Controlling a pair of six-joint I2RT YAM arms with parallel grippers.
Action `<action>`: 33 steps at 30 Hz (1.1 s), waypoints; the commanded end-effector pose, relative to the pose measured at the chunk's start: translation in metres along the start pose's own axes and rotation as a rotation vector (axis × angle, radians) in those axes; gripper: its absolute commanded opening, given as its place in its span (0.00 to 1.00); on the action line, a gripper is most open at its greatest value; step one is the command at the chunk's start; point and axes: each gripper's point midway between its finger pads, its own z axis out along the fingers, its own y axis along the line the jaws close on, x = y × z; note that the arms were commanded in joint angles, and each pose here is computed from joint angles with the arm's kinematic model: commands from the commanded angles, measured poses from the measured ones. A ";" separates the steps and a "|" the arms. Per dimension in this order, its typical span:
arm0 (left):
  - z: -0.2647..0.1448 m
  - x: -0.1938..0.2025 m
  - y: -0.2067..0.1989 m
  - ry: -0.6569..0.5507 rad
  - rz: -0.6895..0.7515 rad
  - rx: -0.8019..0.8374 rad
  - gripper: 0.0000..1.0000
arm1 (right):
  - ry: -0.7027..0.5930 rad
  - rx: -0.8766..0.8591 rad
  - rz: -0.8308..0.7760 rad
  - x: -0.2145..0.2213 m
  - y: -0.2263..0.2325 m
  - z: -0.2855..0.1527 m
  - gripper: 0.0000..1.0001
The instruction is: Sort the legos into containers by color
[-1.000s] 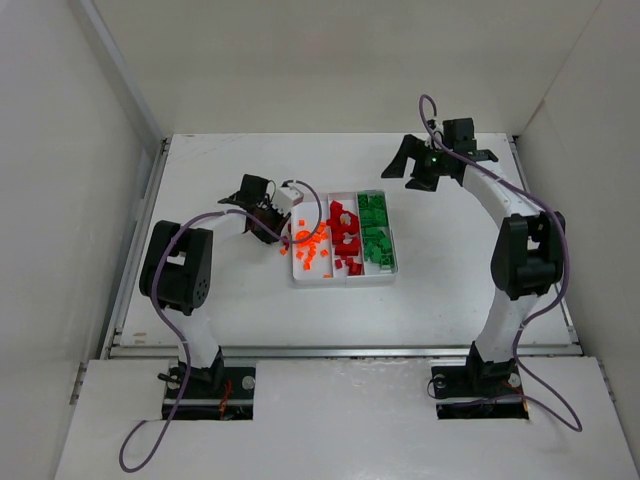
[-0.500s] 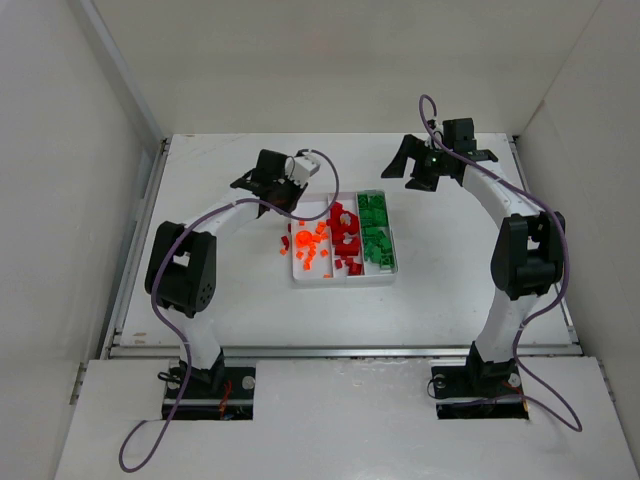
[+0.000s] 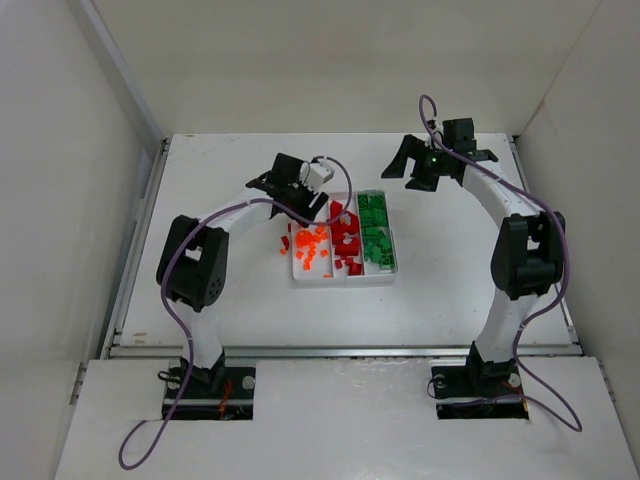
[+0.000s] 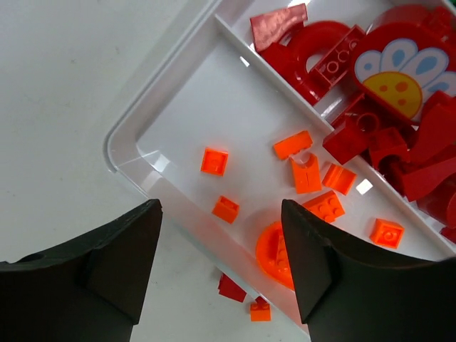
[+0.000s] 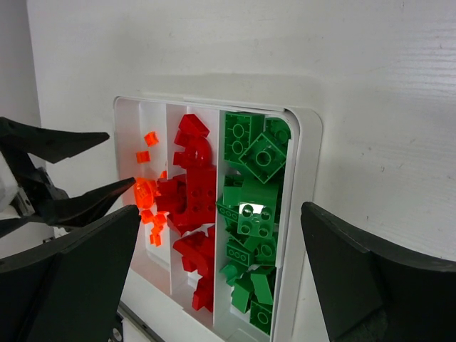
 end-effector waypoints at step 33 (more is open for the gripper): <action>-0.033 0.083 -0.002 0.126 -0.067 0.027 0.49 | -0.068 -0.022 -0.060 -0.020 0.016 -0.018 1.00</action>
